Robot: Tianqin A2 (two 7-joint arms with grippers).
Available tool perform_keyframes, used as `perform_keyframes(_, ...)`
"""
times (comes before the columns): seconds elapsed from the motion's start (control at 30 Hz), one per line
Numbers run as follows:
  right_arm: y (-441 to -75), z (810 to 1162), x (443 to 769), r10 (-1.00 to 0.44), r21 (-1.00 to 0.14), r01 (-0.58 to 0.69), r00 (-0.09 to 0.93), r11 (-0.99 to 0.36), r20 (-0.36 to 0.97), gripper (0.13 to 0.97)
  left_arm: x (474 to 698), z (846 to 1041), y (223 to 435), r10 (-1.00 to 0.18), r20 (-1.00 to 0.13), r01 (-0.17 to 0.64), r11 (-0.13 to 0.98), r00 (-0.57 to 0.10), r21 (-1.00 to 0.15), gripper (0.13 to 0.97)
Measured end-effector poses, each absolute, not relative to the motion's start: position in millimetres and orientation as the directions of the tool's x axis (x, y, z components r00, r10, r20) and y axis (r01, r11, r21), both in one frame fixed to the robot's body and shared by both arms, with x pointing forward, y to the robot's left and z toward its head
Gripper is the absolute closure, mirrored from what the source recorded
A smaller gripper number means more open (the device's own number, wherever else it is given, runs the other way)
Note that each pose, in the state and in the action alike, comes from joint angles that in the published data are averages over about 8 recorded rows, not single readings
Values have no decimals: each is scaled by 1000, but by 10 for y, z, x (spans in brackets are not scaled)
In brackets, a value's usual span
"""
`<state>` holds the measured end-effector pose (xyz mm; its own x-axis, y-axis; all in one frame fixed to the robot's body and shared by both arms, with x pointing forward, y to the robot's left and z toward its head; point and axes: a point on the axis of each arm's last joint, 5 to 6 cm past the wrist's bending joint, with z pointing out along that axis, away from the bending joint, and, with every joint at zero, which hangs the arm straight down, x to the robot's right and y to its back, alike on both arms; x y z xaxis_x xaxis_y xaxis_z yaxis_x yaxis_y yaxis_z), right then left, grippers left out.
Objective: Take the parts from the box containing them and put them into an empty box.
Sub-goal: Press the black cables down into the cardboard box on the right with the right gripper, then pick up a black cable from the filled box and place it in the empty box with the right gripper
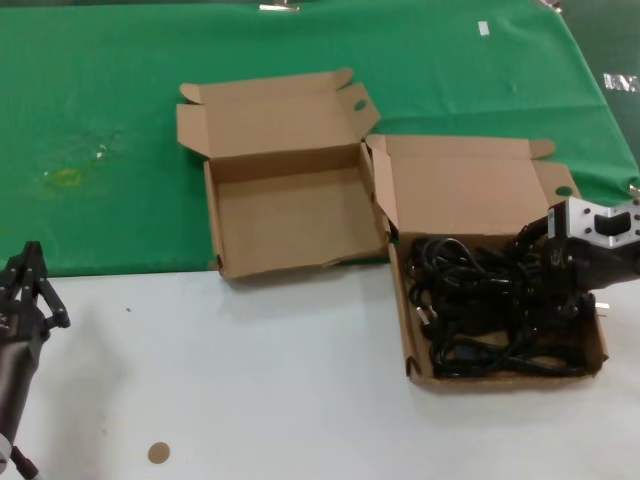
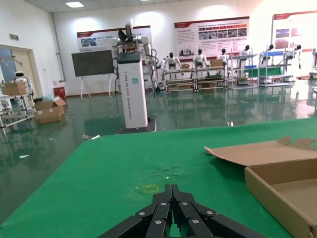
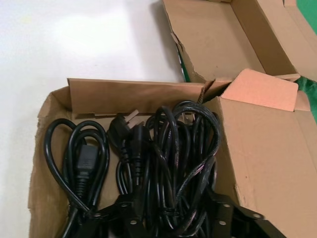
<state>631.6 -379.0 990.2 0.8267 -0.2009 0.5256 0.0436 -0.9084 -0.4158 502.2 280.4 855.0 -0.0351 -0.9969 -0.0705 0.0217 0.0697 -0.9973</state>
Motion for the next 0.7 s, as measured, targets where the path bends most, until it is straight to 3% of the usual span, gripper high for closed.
perform_keyframes(0.37, -3779, 9899, 6368, -191, -410, 53, 825, -911, 532, 775, 5022, 8550, 2804, -997, -70, 22, 70, -35, -997, 945)
perform_keyframes(0.5, -3752, 9935, 6371, -189, -414, 59, 825, -908, 533, 775, 5022, 8550, 2804, -997, -70, 22, 70, -35, -997, 945)
perform_keyframes(0.7, -3684, 10050, 6371, -192, -428, 69, 821, -901, 538, 859, 5022, 8550, 2804, -997, -71, 22, 70, -35, -997, 945)
